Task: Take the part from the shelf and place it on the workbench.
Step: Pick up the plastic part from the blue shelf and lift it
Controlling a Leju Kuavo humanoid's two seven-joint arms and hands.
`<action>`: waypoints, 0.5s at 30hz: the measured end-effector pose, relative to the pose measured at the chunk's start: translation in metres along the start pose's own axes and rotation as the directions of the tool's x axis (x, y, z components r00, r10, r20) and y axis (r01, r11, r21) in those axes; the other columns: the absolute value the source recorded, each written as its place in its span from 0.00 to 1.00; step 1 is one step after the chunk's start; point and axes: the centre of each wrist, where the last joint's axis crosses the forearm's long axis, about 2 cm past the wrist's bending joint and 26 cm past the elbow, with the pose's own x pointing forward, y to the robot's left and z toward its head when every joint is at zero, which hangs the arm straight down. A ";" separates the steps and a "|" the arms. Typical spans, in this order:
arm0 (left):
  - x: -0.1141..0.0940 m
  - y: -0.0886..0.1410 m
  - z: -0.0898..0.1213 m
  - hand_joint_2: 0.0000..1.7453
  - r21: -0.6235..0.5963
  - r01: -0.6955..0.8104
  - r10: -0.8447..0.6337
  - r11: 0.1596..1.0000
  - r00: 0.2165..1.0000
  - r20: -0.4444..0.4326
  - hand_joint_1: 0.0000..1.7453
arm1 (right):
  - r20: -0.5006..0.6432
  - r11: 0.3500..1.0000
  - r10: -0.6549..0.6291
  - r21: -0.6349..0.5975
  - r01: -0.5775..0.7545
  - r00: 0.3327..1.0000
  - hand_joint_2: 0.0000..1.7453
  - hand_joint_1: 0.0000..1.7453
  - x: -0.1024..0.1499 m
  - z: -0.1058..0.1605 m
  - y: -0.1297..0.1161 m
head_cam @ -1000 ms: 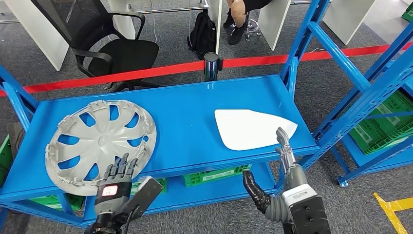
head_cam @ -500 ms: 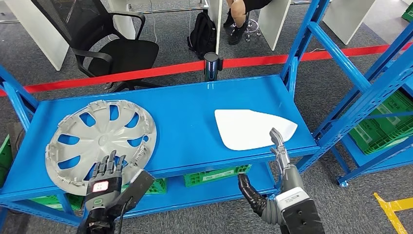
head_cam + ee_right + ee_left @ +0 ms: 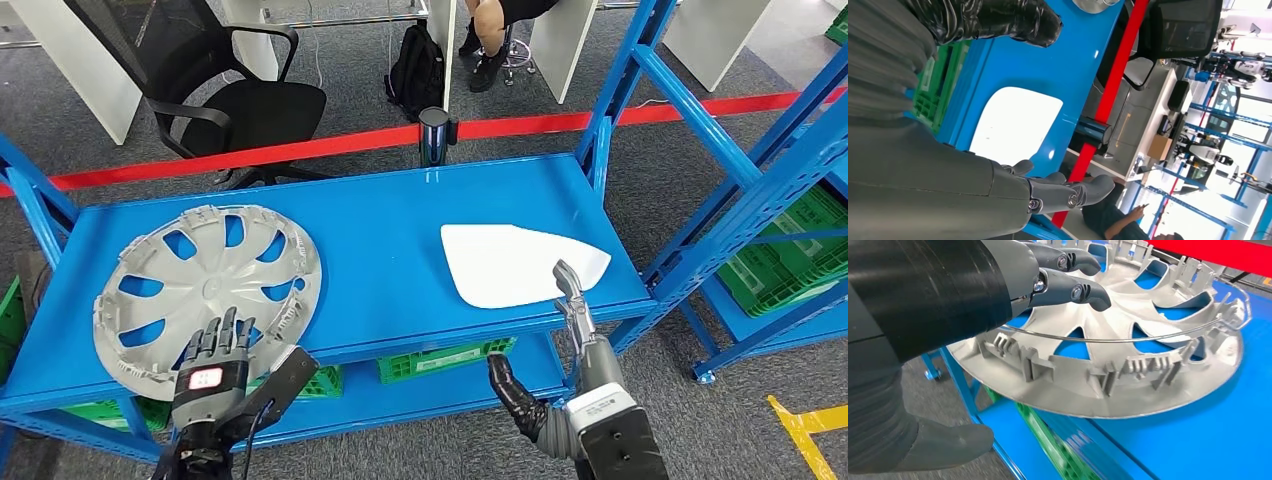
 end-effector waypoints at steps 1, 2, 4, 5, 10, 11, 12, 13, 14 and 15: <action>-0.001 0.000 -0.001 1.00 -0.002 0.010 -0.010 1.000 1.000 -0.004 0.00 | 0.003 1.000 0.002 0.001 -0.002 1.000 1.00 0.00 0.000 0.000 0.000; -0.002 0.001 -0.001 1.00 -0.003 0.015 -0.015 1.000 1.000 -0.007 0.00 | 0.006 1.000 0.004 0.003 -0.004 1.000 1.00 0.00 0.000 -0.001 0.000; -0.003 0.002 -0.002 1.00 -0.003 0.020 -0.020 1.000 1.000 -0.014 0.00 | 0.013 1.000 0.007 0.007 -0.007 1.000 1.00 0.00 0.001 -0.001 0.000; -0.004 0.002 -0.003 1.00 -0.004 0.021 -0.021 1.000 1.000 -0.017 0.00 | 0.018 1.000 0.009 0.010 -0.009 1.000 1.00 0.00 0.001 -0.002 0.000; -0.007 0.002 -0.005 1.00 -0.009 0.040 -0.040 0.999 0.999 -0.029 0.00 | 0.041 0.999 0.026 0.020 -0.027 0.999 1.00 0.00 0.002 -0.004 0.000; -0.008 0.002 -0.005 1.00 -0.009 0.041 -0.041 0.999 0.999 -0.032 0.00 | 0.043 0.999 0.027 0.020 -0.028 0.999 1.00 0.00 0.002 -0.004 0.000; -0.008 0.002 -0.005 1.00 -0.009 0.042 -0.042 0.999 0.999 -0.034 0.00 | 0.045 0.999 0.027 0.020 -0.028 0.999 1.00 0.00 0.003 -0.004 0.000; -0.008 0.002 -0.005 1.00 -0.008 0.042 -0.042 0.999 0.998 -0.035 0.00 | 0.046 0.999 0.028 0.020 -0.028 0.999 1.00 0.00 0.003 -0.004 0.000; -0.009 0.002 -0.006 1.00 -0.008 0.042 -0.042 0.999 0.998 -0.037 0.00 | 0.046 0.999 0.028 0.019 -0.029 0.999 1.00 0.00 0.003 -0.004 0.000; -0.009 0.002 -0.006 1.00 -0.007 0.042 -0.043 0.999 0.998 -0.037 0.00 | 0.046 0.999 0.028 0.019 -0.028 0.999 1.00 0.00 0.003 -0.004 0.000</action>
